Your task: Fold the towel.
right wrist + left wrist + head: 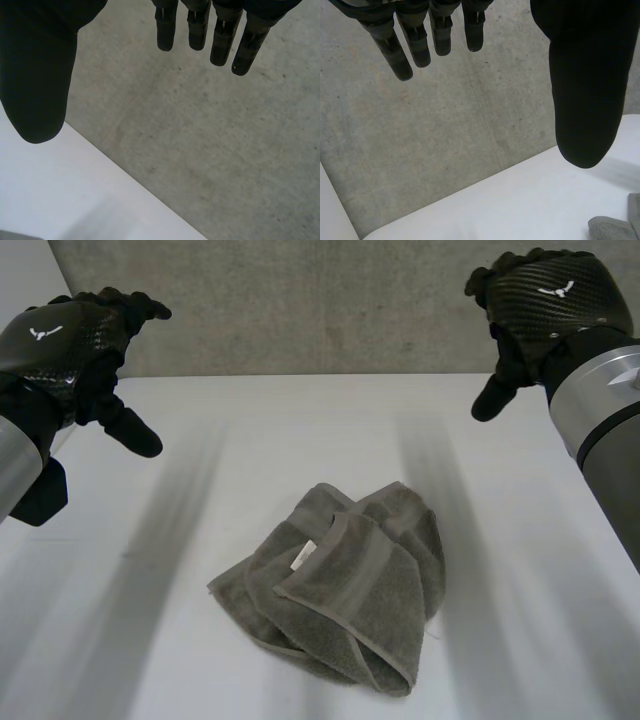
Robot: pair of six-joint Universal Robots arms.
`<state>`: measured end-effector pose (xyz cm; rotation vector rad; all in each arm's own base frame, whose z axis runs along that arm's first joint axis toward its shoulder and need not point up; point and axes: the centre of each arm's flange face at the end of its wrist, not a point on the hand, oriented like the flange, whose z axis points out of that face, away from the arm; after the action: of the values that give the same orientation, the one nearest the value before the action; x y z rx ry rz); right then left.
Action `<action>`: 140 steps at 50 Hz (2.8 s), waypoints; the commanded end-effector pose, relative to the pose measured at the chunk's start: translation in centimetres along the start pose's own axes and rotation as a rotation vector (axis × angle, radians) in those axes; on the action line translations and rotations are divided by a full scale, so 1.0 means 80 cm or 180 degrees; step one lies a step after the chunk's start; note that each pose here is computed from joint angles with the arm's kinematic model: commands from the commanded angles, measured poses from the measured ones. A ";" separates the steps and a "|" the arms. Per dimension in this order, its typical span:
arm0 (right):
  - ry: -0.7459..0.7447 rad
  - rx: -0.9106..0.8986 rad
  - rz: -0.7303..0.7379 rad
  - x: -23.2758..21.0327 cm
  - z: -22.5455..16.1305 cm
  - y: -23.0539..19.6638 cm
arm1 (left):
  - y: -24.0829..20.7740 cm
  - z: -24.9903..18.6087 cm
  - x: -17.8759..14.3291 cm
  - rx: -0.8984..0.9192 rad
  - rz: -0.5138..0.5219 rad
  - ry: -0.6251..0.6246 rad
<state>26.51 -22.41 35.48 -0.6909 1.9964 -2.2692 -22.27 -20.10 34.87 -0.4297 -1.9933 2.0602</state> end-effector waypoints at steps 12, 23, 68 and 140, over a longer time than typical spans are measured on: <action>0.0063 -0.0103 -0.0015 0.008 0.005 0.011 | -0.007 0.000 0.000 0.0034 0.0007 0.0017; -0.1145 -0.0556 -0.0806 -0.050 0.002 0.064 | 0.007 0.016 -0.002 -0.0079 0.0037 -0.0002; -0.1654 0.0091 -0.0897 -0.096 -0.006 0.056 | 0.131 0.079 0.046 -0.0471 -0.0012 0.0861; -0.0234 0.1771 -0.0481 -0.002 0.022 -0.104 | 0.065 0.143 0.067 0.0685 0.0351 0.0599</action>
<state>29.27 -27.53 39.64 -0.7684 1.3473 -2.7076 -30.47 -28.92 35.36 -0.5177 -1.5358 2.3666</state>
